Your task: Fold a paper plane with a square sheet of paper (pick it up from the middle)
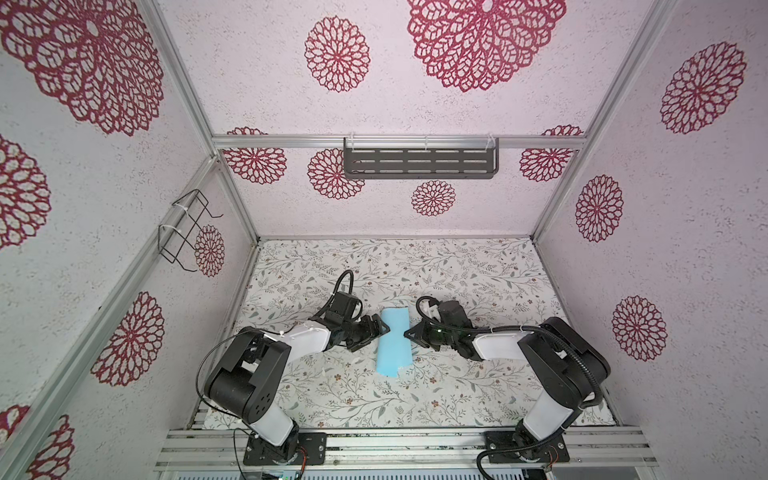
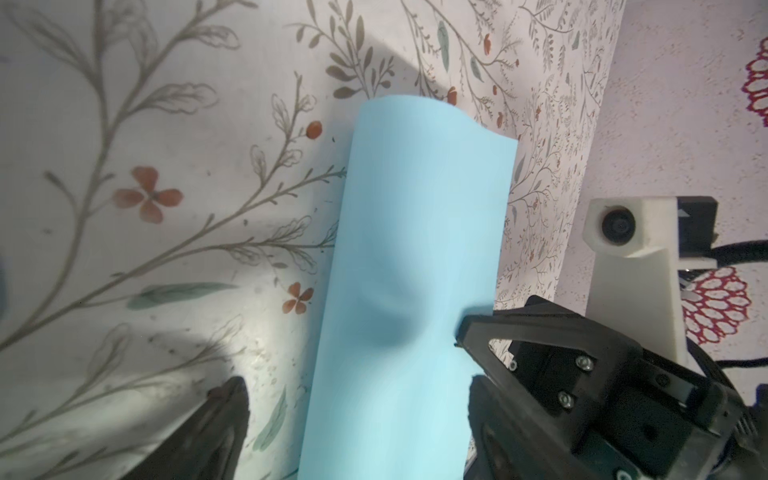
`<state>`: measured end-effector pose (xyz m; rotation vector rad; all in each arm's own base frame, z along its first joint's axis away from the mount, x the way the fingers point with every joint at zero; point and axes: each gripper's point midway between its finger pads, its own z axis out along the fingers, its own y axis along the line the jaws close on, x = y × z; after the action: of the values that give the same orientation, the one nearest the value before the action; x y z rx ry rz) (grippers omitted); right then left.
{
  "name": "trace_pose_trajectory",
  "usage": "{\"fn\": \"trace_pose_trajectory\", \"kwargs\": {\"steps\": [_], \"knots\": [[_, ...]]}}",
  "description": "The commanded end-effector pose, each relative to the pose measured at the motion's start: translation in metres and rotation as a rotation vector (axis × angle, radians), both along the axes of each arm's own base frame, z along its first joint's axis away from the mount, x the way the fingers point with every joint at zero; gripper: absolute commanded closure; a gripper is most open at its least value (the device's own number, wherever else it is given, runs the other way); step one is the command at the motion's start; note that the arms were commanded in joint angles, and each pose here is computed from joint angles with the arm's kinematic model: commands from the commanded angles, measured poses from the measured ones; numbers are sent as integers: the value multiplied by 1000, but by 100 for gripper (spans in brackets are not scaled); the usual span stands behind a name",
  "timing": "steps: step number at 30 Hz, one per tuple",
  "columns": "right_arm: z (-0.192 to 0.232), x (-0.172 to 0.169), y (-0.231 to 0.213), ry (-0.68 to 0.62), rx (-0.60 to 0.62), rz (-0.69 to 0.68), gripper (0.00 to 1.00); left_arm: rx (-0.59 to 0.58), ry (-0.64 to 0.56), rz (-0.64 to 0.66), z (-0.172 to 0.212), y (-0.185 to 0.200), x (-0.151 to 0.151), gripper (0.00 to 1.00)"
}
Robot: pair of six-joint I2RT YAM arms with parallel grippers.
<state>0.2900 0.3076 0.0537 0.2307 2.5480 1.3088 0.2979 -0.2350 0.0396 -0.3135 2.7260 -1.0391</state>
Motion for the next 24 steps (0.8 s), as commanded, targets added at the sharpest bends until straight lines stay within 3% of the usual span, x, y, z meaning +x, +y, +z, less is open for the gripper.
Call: {"fn": "trace_pose_trajectory", "kwargs": {"steps": [1,8,13,20,24], "knots": [[8,12,11,-11,12,-30,93,54,27,-44,-10,-3,-6,19],[4,12,28,23,36,1,89,157,53,-79,-21,2,-10,26],[3,8,28,39,39,9,83,207,76,-96,-28,7,-12,38],[11,13,4,-3,-19,-27,63,253,82,-140,-31,11,-16,57],[20,17,-12,-46,-37,-64,54,247,84,-177,-29,8,-19,61]]}}
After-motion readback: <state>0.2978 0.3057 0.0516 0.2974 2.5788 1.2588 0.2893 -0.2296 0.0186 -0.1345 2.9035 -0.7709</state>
